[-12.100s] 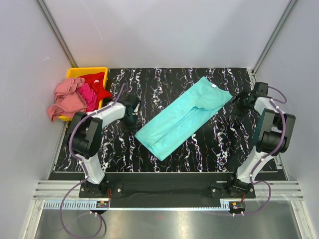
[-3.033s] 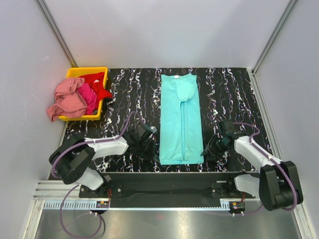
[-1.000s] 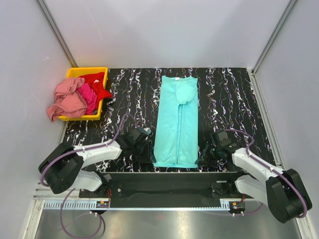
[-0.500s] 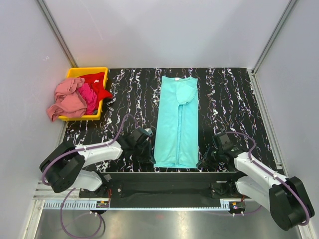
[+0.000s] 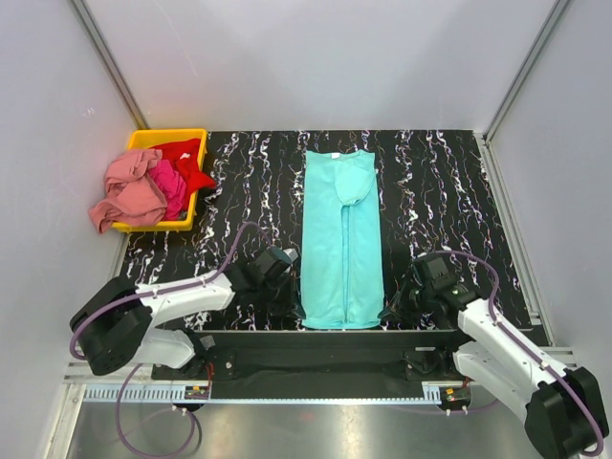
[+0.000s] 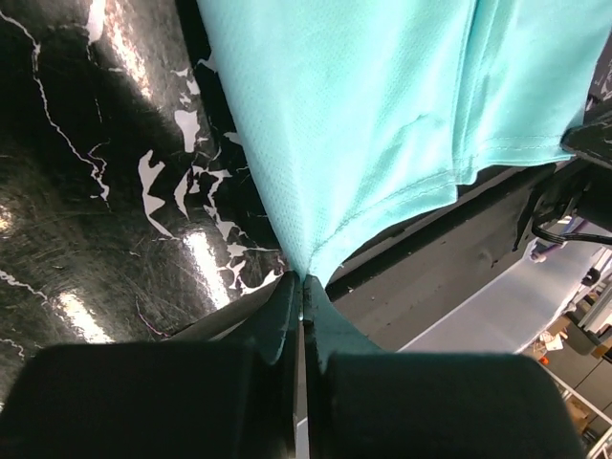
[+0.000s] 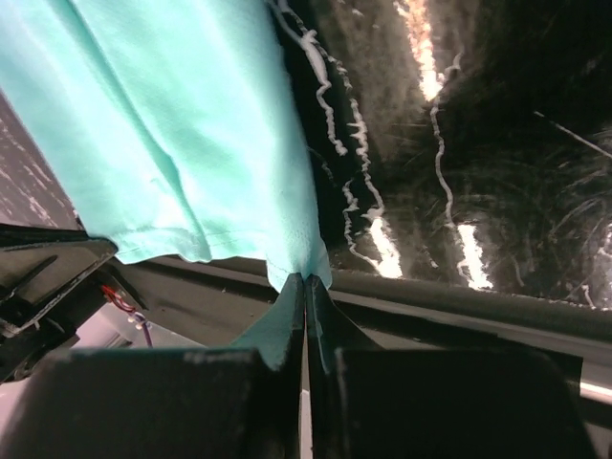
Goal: Fold and stack the t-shirts
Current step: Fold the tshirt
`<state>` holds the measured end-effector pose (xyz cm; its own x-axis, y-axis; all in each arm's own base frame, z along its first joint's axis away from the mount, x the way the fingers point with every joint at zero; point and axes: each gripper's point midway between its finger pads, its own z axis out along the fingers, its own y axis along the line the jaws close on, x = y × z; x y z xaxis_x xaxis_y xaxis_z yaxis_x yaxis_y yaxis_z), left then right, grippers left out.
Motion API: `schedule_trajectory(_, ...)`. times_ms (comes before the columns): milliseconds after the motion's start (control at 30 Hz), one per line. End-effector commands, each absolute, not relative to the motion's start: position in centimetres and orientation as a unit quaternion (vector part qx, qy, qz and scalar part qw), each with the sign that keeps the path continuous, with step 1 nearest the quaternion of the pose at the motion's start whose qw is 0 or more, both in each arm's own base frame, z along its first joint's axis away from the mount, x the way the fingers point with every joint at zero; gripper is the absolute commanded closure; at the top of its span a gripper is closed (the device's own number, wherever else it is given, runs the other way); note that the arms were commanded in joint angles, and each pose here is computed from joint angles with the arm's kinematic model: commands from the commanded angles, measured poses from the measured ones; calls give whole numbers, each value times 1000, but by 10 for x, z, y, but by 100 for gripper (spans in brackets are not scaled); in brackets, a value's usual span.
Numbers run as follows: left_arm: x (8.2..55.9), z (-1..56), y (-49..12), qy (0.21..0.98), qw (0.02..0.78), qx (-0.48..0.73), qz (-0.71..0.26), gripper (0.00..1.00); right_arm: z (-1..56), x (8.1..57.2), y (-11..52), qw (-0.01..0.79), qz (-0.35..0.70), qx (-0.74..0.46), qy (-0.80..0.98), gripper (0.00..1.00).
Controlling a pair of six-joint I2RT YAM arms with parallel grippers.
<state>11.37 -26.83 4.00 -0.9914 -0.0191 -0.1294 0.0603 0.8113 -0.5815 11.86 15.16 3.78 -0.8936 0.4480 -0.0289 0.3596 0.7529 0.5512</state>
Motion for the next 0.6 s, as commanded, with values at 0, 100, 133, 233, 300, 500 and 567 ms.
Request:
schedule_trajectory(0, 125, 59, -280, 946, 69, 11, -315, 100, 62, 131, 156, 101, 284, 199, 932, 100)
schedule_trajectory(100, 136, 65, -288, 943, 66, 10, -325, 100, 73, 145, 157, 115, 273, 182, 938, 100)
schedule_trajectory(133, 140, 66, -288, 943, 67, 9, -325, 100, 78, 153, 159, 122, 269, 173, 939, 100)
schedule_trajectory(233, 156, 69, -288, 944, 71, 1, -324, 100, 77, 169, 162, 129, 257, 160, 944, 100)
schedule_trajectory(300, 169, 76, -288, 942, 74, -4, -328, 100, 79, 181, 166, 135, 256, 147, 946, 100)
schedule_trajectory(500, 228, 88, -283, 940, 89, -20, -330, 100, 97, 234, 178, 164, 231, 88, 955, 100)
schedule_trajectory(567, 247, 102, -288, 934, 106, -11, -340, 100, 103, 255, 183, 172, 224, 74, 956, 100)
